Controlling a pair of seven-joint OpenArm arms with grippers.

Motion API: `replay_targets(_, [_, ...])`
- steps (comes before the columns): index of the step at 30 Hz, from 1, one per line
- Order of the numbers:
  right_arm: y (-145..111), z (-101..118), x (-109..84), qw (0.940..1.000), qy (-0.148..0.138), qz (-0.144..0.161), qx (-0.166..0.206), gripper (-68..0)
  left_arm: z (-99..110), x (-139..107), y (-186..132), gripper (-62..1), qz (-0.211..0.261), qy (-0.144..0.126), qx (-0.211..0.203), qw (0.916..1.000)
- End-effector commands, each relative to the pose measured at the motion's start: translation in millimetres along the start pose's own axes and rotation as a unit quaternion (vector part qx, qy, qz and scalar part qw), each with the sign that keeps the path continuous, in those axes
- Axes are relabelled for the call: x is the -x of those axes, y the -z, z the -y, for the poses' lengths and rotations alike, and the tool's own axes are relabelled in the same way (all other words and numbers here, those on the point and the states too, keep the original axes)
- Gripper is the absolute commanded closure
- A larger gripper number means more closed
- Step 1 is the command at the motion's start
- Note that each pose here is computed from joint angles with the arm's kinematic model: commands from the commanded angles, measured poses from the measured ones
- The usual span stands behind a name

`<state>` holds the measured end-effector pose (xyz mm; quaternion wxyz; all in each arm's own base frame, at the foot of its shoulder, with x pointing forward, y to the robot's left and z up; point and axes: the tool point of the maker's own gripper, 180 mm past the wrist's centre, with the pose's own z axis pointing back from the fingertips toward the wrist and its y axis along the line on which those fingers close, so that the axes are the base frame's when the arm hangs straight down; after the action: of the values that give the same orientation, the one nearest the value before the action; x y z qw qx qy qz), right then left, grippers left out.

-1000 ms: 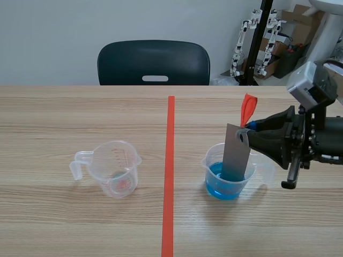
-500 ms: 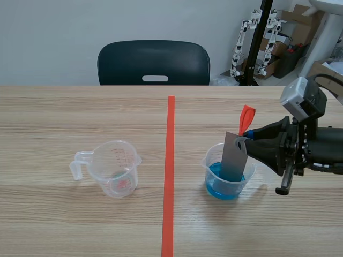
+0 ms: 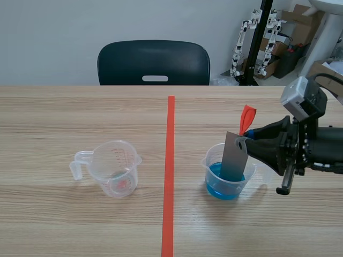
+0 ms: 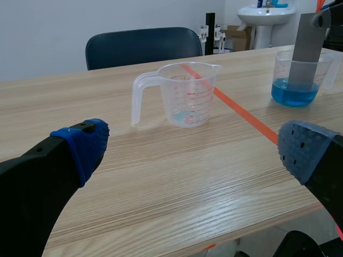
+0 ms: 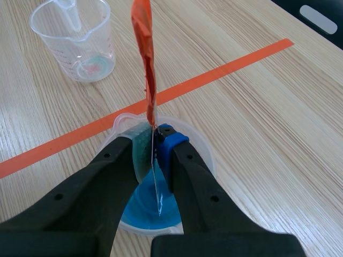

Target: Do the redox reaction experiment. lower the plate into the blue solution

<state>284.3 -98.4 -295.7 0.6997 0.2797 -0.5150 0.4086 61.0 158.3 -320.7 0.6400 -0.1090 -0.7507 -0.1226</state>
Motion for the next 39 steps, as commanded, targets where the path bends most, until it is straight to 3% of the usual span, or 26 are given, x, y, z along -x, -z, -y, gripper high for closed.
replay_targets(1, [-3.2,10.3,-13.9,0.9997,-0.015,0.014,0.009,-0.6,-1.6,-10.3,0.1,-62.3,0.025,-0.001,-0.007,0.9997])
replay_targets(5, [-3.2,10.3,-14.0,0.9997,-0.015,0.014,0.009,-0.6,-8.3,-12.8,-0.2,-62.3,0.032,-0.001,-0.025,0.9992])
replay_targets(39, [-3.8,15.0,-5.6,0.9994,-0.022,-0.004,0.027,-0.6,-8.0,-12.7,-0.2,-62.3,0.032,-0.003,-0.024,0.9992])
